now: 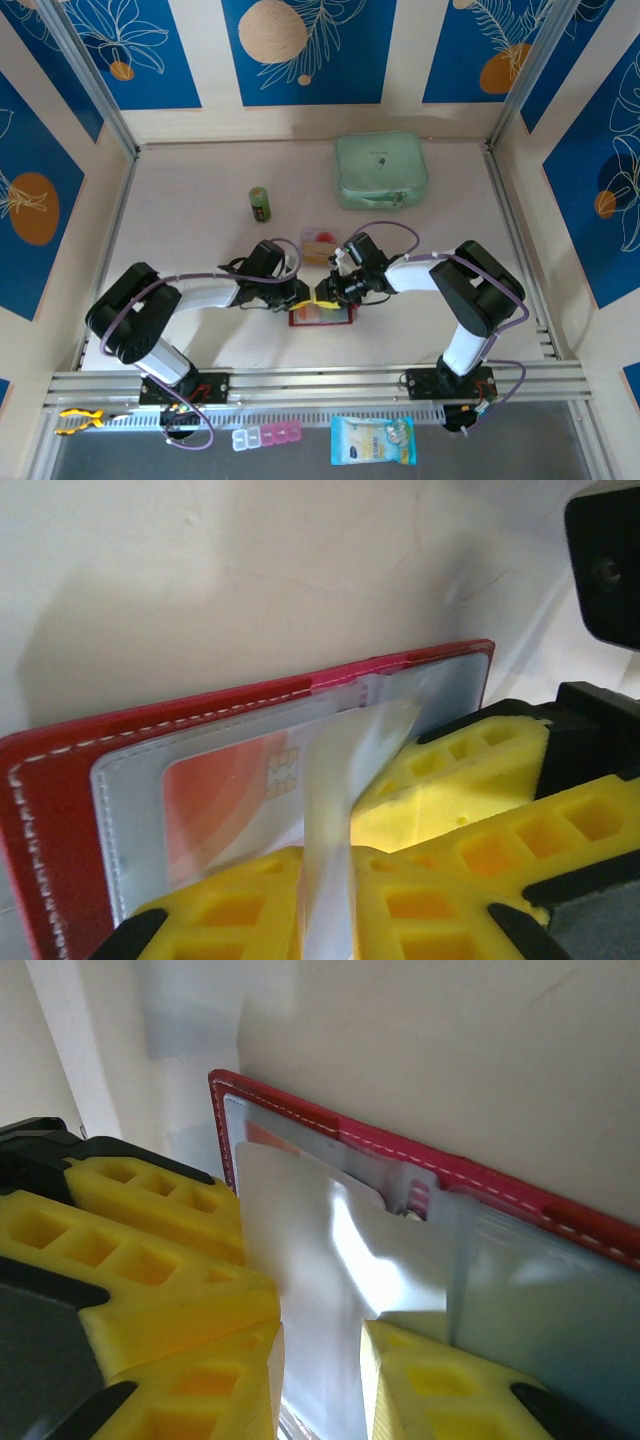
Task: Take the credit cards out of the card holder
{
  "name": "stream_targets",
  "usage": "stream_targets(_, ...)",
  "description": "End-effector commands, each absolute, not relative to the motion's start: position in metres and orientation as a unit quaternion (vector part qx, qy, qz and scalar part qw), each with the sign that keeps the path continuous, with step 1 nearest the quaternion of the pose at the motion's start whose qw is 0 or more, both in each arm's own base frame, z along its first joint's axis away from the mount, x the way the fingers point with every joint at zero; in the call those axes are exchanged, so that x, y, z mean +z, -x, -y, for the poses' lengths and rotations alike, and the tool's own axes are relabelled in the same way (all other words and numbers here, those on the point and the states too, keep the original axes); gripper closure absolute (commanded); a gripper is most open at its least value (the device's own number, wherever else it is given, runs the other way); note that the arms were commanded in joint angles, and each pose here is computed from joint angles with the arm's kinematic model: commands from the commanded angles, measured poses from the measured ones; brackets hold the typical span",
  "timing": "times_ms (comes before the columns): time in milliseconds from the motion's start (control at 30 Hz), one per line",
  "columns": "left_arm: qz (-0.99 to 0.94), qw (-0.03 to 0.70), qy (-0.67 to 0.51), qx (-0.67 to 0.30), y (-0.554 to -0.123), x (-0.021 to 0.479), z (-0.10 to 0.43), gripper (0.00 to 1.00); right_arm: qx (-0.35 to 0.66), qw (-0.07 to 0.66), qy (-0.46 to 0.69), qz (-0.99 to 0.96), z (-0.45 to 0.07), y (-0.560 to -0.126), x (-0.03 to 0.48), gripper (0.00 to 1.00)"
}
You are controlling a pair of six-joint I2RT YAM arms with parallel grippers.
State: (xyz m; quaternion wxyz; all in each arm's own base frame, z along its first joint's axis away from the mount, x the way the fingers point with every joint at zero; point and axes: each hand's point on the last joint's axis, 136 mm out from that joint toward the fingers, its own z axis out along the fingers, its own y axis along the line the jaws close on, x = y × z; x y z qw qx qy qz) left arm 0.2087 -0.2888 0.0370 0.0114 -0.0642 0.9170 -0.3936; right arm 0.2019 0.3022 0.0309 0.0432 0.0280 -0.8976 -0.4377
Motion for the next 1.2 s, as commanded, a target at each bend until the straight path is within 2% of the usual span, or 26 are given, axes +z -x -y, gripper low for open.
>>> stream_targets(0, -0.910, 0.004, 0.059, -0.411, -0.205, 0.041, 0.296, 0.83, -0.447, 0.044, -0.029, 0.893, -0.301, -0.198, 0.042, 0.72)
stream_targets(233, -0.913, 0.016, 0.049, -0.404, -0.207, 0.055, 0.294, 0.82, -0.443, 0.009, -0.043, 0.896, -0.296, -0.202, 0.072, 0.69)
stream_targets(500, -0.915, 0.025, 0.037, -0.402, -0.211, 0.069, 0.295, 0.81, -0.421, -0.010, -0.030, 0.907, -0.279, -0.204, 0.078, 0.69)
stream_targets(867, -0.912, 0.018, 0.018, -0.410, -0.210, 0.077, 0.313, 0.73, -0.396, -0.016, -0.003, 0.918, -0.258, -0.205, 0.073, 0.69)
stream_targets(1167, -0.910, 0.014, 0.003, -0.415, -0.211, 0.078, 0.331, 0.62, -0.383, -0.035, 0.009, 0.923, -0.243, -0.207, 0.078, 0.68)
